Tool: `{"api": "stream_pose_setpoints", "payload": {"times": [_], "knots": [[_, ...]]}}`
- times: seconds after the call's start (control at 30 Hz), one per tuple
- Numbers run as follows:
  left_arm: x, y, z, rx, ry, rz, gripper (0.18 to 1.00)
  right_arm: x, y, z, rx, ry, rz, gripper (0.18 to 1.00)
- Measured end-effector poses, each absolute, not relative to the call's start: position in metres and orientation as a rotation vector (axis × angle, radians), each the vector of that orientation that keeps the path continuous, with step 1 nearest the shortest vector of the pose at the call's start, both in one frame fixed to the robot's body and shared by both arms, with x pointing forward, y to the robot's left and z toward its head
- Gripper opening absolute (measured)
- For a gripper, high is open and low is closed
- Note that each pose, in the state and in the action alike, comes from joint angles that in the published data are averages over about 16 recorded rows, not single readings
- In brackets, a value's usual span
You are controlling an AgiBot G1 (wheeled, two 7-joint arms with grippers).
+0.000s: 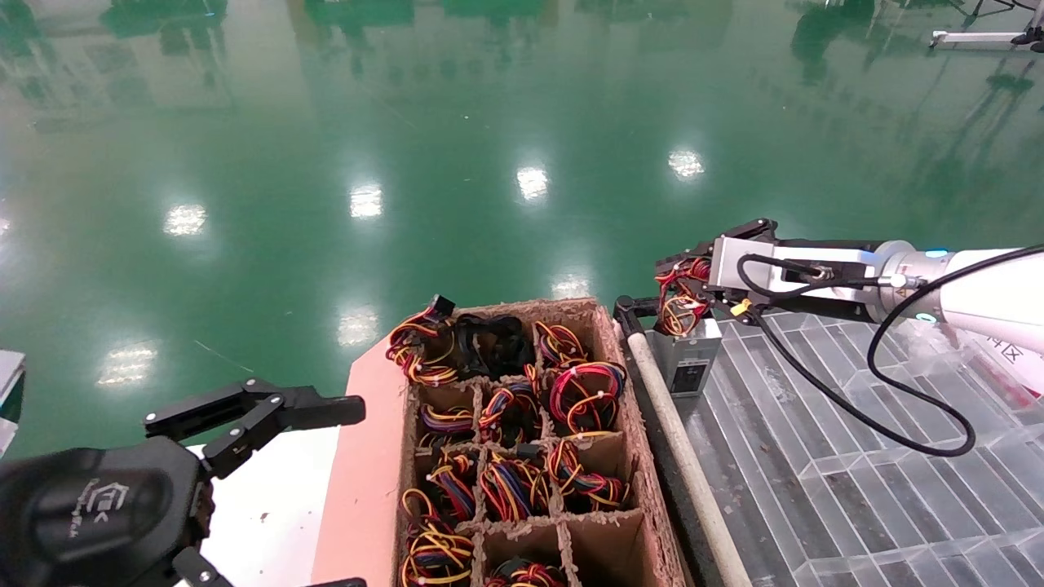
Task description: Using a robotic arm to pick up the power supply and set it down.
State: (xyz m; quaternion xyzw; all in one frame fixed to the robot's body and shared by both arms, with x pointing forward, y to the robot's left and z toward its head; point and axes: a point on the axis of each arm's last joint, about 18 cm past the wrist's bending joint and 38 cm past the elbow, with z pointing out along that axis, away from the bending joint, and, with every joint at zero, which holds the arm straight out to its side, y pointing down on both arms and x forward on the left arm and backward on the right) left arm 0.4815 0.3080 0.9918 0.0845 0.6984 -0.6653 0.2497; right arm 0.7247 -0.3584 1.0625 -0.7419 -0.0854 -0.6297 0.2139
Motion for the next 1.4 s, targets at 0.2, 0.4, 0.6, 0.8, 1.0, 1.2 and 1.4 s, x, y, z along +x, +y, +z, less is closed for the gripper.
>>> {"api": "stream_pose_setpoints", "payload": {"times": [0.2, 0.4, 0.6, 0.8, 1.0, 1.2, 1.4], "knots": [[0.481, 0.308, 0.992, 0.23, 1.902, -1.812, 1.001, 0.722, -0.359, 1.065, -2.071, -0.237, -1.731, 0.415], [0.482, 0.308, 0.992, 0.23, 1.902, -1.812, 1.001, 0.716, -0.362, 1.075, -2.07, -0.224, -1.708, 0.538], [0.482, 0.308, 0.992, 0.23, 1.902, -1.812, 1.001, 0.704, -0.366, 1.09, -2.031, -0.196, -1.668, 0.678], [0.482, 0.308, 0.992, 0.23, 1.902, -1.812, 1.001, 0.693, -0.369, 1.098, -1.952, -0.158, -1.621, 0.812], [0.482, 0.308, 0.992, 0.229, 1.902, -1.812, 1.001, 0.686, -0.37, 1.096, -1.866, -0.123, -1.559, 0.908], [0.482, 0.308, 0.992, 0.229, 1.902, -1.812, 1.001, 0.678, -0.369, 1.088, -1.785, -0.102, -1.49, 0.97], [0.482, 0.308, 0.992, 0.229, 1.902, -1.812, 1.001, 0.665, -0.366, 1.079, -1.714, -0.095, -1.41, 0.993]]}}
